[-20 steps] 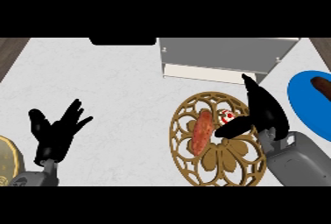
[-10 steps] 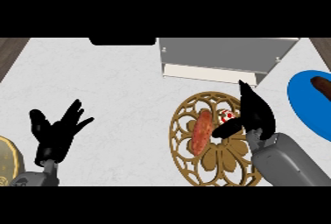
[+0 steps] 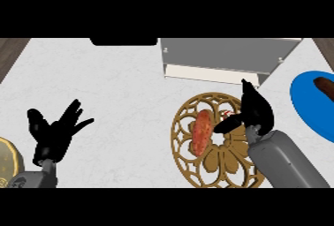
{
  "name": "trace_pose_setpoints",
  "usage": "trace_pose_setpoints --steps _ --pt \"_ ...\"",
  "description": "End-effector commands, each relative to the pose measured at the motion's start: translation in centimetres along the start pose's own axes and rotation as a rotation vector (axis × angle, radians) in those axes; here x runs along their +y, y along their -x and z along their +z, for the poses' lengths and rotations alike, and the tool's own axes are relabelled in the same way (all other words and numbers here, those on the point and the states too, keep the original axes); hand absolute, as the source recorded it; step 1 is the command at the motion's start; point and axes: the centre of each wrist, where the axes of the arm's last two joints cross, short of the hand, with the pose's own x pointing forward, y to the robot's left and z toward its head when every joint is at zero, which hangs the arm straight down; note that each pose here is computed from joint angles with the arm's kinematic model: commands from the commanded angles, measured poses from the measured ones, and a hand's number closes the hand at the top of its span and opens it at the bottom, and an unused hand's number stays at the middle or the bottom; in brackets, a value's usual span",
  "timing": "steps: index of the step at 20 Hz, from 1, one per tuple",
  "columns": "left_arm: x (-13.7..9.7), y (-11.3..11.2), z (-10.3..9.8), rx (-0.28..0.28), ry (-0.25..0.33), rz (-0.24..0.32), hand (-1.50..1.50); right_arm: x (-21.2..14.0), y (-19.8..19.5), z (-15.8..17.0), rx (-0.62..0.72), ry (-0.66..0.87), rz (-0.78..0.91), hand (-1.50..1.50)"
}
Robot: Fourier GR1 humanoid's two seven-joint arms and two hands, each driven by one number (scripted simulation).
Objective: Pick the cupcake from the placemat and place it in the tiered shelf
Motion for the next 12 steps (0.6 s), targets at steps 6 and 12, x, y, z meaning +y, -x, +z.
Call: trace_pose_setpoints --steps 6,12 --pt "0.3 1.3 0.6 0.075 0.012 -0.005 0.00 3.0 0.2 -1.2 -0.015 -0.211 0.155 1.50" --pt "0.1 2.1 1.2 0.061 0.005 -0.003 0.00 4.7 -0.2 0.0 -0.108 -0.191 0.077 1.50"
